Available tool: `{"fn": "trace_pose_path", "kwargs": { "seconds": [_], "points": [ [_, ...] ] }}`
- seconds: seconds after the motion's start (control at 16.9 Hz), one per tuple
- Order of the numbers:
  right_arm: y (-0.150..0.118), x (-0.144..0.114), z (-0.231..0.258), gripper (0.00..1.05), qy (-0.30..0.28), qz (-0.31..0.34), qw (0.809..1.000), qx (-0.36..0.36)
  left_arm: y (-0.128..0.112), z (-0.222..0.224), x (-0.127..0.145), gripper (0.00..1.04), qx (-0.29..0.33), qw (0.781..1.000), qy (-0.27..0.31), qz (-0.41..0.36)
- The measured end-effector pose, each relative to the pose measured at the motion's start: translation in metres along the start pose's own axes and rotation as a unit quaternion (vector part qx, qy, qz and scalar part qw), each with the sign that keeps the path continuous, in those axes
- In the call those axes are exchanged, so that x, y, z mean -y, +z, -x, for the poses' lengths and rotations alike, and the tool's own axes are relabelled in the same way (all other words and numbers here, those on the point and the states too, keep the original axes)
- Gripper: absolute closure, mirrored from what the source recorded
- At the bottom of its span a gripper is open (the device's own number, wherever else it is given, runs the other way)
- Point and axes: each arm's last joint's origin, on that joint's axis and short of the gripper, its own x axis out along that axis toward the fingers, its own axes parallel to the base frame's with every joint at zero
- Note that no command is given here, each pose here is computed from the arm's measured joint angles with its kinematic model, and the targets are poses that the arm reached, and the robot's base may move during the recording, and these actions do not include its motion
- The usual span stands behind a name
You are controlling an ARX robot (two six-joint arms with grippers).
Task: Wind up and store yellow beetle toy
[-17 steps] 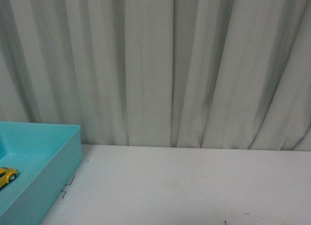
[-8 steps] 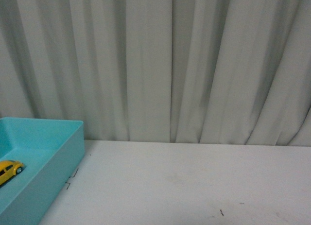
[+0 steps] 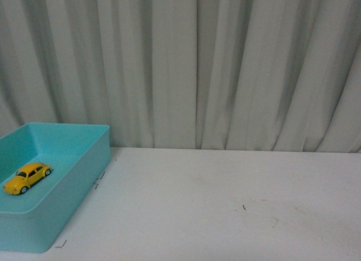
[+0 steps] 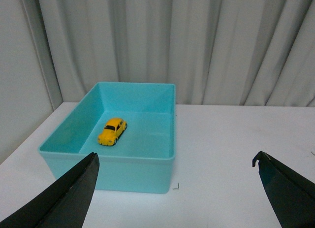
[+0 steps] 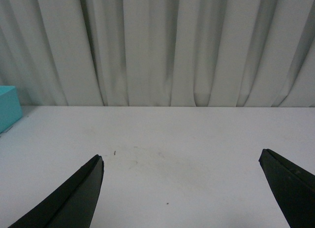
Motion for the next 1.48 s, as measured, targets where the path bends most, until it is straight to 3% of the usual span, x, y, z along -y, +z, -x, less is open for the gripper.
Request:
{"fn": "trace_pose_path", "kwargs": {
  "seconds": [1.48],
  "points": [
    [0.0003,0.0000,0.0000,0.06,0.000,0.000,1.000,0.001,0.0000,0.0000,0.0000,0.07,0.000,1.000,0.000,0.000]
  ]
}}
